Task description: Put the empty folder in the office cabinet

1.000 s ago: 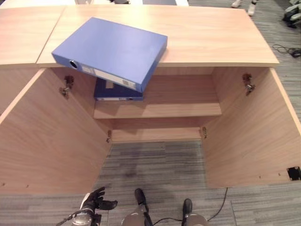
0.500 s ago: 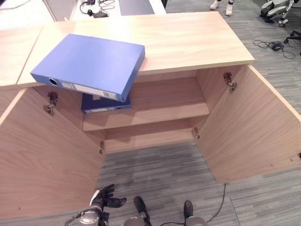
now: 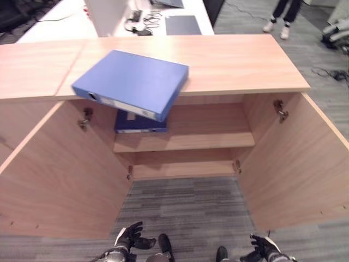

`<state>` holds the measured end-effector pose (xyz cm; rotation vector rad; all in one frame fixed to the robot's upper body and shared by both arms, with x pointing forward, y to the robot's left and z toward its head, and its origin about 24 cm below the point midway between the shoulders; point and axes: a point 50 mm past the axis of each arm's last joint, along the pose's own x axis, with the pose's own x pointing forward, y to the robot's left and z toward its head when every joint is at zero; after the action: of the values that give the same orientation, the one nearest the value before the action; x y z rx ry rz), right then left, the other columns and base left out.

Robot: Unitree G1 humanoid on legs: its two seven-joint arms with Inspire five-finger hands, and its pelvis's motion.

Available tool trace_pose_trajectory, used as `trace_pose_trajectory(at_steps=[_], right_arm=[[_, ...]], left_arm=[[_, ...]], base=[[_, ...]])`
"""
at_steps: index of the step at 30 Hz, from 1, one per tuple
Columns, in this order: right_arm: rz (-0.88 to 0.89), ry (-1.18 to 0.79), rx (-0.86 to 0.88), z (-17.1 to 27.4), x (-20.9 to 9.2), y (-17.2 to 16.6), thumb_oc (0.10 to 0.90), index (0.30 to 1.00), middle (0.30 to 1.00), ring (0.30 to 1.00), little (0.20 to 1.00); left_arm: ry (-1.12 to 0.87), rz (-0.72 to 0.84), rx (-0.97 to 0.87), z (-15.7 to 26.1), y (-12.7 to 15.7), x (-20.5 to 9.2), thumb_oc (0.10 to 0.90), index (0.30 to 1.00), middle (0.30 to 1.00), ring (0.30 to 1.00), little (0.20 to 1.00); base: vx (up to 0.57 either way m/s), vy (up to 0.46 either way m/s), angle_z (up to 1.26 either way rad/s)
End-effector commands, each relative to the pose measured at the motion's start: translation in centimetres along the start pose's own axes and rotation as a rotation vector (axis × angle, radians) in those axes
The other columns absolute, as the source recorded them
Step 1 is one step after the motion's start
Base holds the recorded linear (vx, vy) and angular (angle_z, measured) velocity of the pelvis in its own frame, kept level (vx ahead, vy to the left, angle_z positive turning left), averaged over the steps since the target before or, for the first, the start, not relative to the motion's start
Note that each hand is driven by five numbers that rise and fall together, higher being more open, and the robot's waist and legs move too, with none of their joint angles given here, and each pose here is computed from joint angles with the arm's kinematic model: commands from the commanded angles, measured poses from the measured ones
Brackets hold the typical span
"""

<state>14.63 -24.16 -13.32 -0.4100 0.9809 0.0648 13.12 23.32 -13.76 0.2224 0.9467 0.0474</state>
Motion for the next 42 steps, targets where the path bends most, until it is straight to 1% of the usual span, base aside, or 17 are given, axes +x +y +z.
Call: trace_pose_trajectory(at_steps=[1,4,5,7,10,11,13,19,22,28,30,32,36,37,39,42], right_arm=[[0.004,-0.311,0.020,8.8,0.6,-0.5,0.800,0.900,0.900,0.900,0.900],[0.015,-0.423,0.017,11.5,0.0,-0.4,0.800,0.900,0.900,0.900,0.900],[0.016,-0.423,0.018,11.5,0.0,-0.4,0.800,0.900,0.900,0.900,0.900],[0.020,-0.500,0.019,13.4,-0.4,-0.3,0.800,0.900,0.900,0.900,0.900],[0.023,-0.547,0.034,14.5,-0.8,-0.3,0.800,0.900,0.900,0.900,0.900],[0.022,-0.591,0.041,15.4,-1.2,-0.4,0.800,0.900,0.900,0.900,0.900],[0.023,-0.622,0.045,15.9,-1.5,-0.5,0.800,0.900,0.900,0.900,0.900],[0.026,-0.614,0.063,15.5,-1.5,-0.4,0.800,0.900,0.900,0.900,0.900],[0.024,-0.577,0.086,14.6,-1.1,-0.1,0.800,0.900,0.900,0.900,0.900],[-0.039,-0.468,0.149,12.0,-0.3,-1.6,0.800,0.900,0.900,0.900,0.900],[-0.073,-0.378,0.197,9.5,0.0,-2.1,0.800,0.900,0.900,0.900,0.900],[-0.084,-0.322,0.203,7.9,0.1,-2.2,0.800,0.900,0.900,0.900,0.900],[-0.099,-0.199,0.233,4.1,0.0,-2.4,0.800,0.900,0.900,0.900,0.900],[-0.100,-0.198,0.232,4.0,0.0,-2.4,0.800,0.900,0.900,0.900,0.900],[-0.105,-0.140,0.240,2.4,-0.1,-2.6,0.800,0.900,0.900,0.900,0.900],[-0.107,-0.128,0.229,1.9,-0.2,-2.9,0.800,0.900,0.900,0.900,0.900]], left_arm=[[-0.129,0.010,0.087,3.8,0.7,0.9,0.800,0.900,0.900,0.900,0.900],[-0.144,0.016,0.092,4.1,0.9,0.8,0.800,0.900,0.900,0.900,0.900],[-0.144,0.016,0.092,4.1,0.9,0.8,0.800,0.900,0.900,0.900,0.900],[-0.160,0.019,0.098,4.5,1.0,0.8,0.800,0.900,0.900,0.900,0.900],[-0.172,0.022,0.109,4.7,1.1,0.8,0.800,0.900,0.900,0.900,0.900],[-0.189,0.025,0.121,5.0,1.3,0.7,0.800,0.900,0.900,0.900,0.900],[-0.206,0.028,0.129,5.3,1.5,0.6,0.800,0.900,0.900,0.900,0.900],[-0.220,0.049,0.133,5.4,2.2,0.4,0.800,0.900,0.900,0.900,0.900],[-0.220,0.061,0.139,5.4,2.8,0.2,0.800,0.900,0.900,0.900,0.900],[-0.174,0.076,0.111,4.5,3.1,0.4,0.800,0.900,0.900,0.900,0.900],[-0.156,0.096,0.102,4.5,3.4,0.6,0.800,0.900,0.900,0.900,0.900],[-0.158,0.104,0.096,4.7,3.5,0.7,0.800,0.900,0.900,0.900,0.900],[-0.136,0.092,0.103,4.1,3.1,0.8,0.800,0.900,0.900,0.900,0.900],[-0.135,0.091,0.103,4.0,3.1,0.8,0.800,0.900,0.900,0.900,0.900],[-0.118,0.085,0.070,3.5,2.6,0.7,0.800,0.900,0.900,0.900,0.900],[-0.110,0.073,0.056,3.3,2.2,0.8,0.800,0.900,0.900,0.900,0.900]], base=[[0.01,0.024,0.28],[-0.01,0.020,0.27],[-0.01,0.022,0.22],[-0.02,0.045,0.13],[-0.02,0.045,0.15],[-0.01,0.037,0.10],[-0.01,0.081,0.05],[-0.01,0.058,0.16],[0.08,0.052,-0.01],[0.21,-0.038,0.16],[0.36,-0.142,0.45],[0.28,-0.108,0.45],[0.25,-0.085,0.27],[0.19,-0.087,0.73],[0.26,-0.200,0.43],[0.20,-0.200,0.19]])
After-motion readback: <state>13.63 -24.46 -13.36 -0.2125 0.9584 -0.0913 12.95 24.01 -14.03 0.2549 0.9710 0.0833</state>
